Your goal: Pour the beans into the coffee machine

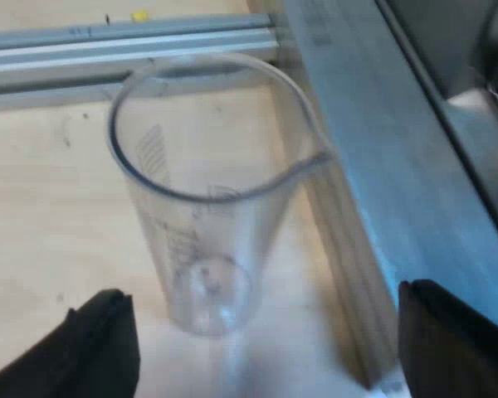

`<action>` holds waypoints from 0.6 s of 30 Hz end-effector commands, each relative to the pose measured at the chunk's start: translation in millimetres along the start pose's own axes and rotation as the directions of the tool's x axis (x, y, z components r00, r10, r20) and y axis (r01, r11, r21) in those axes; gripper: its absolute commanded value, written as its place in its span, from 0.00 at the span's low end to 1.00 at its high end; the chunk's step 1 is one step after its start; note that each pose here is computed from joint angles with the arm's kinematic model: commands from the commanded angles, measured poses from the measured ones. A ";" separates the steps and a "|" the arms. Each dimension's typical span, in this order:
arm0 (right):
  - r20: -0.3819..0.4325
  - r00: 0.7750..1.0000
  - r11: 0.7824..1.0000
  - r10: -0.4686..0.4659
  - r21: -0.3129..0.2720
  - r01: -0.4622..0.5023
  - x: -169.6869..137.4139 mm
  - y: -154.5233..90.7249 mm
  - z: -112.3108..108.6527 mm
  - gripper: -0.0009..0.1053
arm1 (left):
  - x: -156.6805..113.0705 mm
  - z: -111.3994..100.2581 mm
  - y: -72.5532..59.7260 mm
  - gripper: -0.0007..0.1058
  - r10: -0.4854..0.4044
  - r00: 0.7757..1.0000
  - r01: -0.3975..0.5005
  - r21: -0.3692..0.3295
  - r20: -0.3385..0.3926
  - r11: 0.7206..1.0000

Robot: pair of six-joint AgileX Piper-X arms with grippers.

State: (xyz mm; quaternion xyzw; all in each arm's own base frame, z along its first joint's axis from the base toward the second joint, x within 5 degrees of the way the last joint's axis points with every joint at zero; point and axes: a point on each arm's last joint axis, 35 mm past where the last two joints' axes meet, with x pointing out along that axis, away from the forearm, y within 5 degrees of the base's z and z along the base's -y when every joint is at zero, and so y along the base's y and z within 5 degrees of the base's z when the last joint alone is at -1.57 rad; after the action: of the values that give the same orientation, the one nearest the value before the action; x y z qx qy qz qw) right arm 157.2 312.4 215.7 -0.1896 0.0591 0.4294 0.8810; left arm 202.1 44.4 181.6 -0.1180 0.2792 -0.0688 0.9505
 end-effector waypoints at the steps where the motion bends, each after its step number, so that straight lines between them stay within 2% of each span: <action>1: -0.014 1.000 1.000 0.005 -0.004 -0.005 -6.8 -4.5 5.3 0.72 | -11.5 2.8 -5.8 0.64 0.012 1.000 -0.012 0.004 -0.003 1.000; 5: -0.040 0.999 1.000 0.014 -0.010 -0.015 -20.8 -10.2 14.6 0.72 | -35.1 6.8 -16.6 0.64 0.021 0.999 -0.022 0.018 0.029 1.000; 10: -0.055 0.996 0.997 0.076 0.030 -0.075 -36.5 -14.3 23.7 0.72 | -65.5 10.8 -32.3 0.64 0.018 0.999 -0.020 0.030 0.041 0.999; 11: -0.060 0.991 0.991 0.123 0.061 -0.119 -46.4 -14.9 28.7 0.72 | -73.3 13.0 -37.5 0.64 0.019 0.998 -0.021 0.043 0.055 0.999; 12: -0.064 0.989 0.989 0.133 0.068 -0.129 -51.3 -15.1 31.2 0.72 | -80.1 15.5 -42.5 0.64 0.013 0.997 -0.017 0.057 0.072 0.998; 17: -0.069 0.985 0.985 0.161 0.069 -0.157 -75.3 -17.6 43.1 0.72 | -114.3 31.3 -65.4 0.64 -0.044 0.986 0.024 0.129 0.161 0.991; 18: -0.063 0.985 0.985 0.162 0.069 -0.158 -78.5 -18.4 45.2 0.72 | -117.2 32.2 -67.4 0.64 -0.050 0.986 0.029 0.133 0.160 0.991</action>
State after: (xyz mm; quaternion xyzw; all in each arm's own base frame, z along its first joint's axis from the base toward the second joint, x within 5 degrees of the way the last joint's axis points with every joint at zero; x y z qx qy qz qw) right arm 129.4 272.7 269.5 -0.1741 0.1176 0.4796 0.8520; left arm 121.8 10.6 277.7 -0.0717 0.1999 -0.0933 0.9727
